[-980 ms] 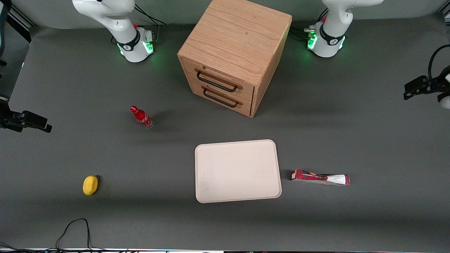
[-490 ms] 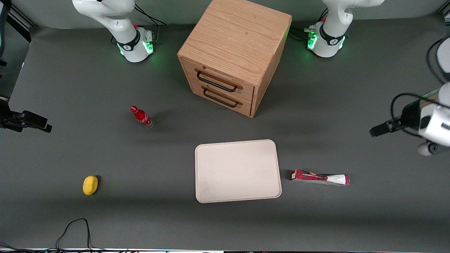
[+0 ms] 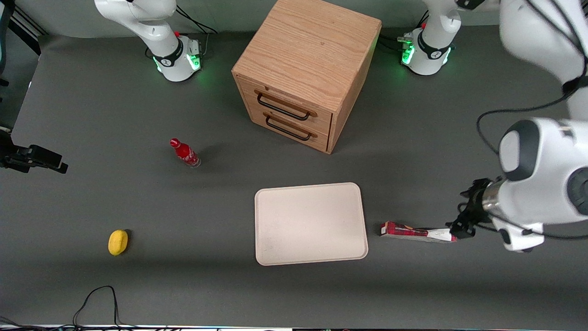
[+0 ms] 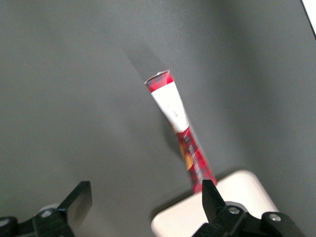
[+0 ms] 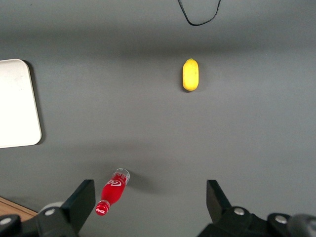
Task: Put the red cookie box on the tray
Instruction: 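Close the left gripper on the end of the red cookie box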
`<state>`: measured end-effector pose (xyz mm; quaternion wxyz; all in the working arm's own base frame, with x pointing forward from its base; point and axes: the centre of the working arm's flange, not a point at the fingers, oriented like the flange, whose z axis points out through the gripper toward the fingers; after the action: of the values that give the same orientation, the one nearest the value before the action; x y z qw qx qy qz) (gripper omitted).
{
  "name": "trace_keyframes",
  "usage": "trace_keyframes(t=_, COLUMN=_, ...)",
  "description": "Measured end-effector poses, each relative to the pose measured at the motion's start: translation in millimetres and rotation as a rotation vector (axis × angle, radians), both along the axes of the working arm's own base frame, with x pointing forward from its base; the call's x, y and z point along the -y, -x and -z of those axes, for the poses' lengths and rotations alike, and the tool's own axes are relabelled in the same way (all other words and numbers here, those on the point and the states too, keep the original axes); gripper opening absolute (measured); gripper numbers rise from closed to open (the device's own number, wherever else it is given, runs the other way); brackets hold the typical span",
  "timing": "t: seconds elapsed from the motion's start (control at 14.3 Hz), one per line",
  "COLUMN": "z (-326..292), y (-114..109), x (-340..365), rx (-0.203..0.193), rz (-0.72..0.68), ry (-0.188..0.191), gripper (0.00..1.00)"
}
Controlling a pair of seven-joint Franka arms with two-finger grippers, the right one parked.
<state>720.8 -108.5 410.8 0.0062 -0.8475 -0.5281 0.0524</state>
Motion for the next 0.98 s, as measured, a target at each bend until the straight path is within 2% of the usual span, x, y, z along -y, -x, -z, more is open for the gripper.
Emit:
trace_keyframes(t=0.07, z=23.1, y=-9.5, x=3.7, rx=0.009, rz=-0.069, ry=-0.008, gripper=0.99)
trace_keyframes(t=0.14, z=44.6, y=-16.5, x=6.8, rx=0.013, rz=-0.134, ry=0.003, gripper=0.99)
trace_keyframes(t=0.28, z=79.4, y=-25.6, x=6.7, rx=0.006, rz=-0.238, ry=0.05, gripper=0.99)
trace_keyframes(t=0.35, z=92.4, y=-27.4, x=3.4, rx=-0.004, rz=-0.268, ry=0.057, gripper=0.99)
trace_keyframes(t=0.56, z=122.2, y=-27.2, x=-1.4, rx=-0.036, rz=-0.3, ry=0.039, gripper=0.99)
trace_keyframes(t=0.77, z=149.7, y=-28.0, x=-0.9, rx=-0.03, rz=-0.329, ry=0.032, gripper=0.97)
trace_keyframes(t=0.84, z=156.4, y=-27.0, x=1.3, rx=-0.033, rz=-0.336, ry=0.031, gripper=0.91)
trace_keyframes(t=0.98, z=162.9, y=-26.0, x=6.3, rx=-0.035, rz=-0.357, ry=0.03, gripper=0.67)
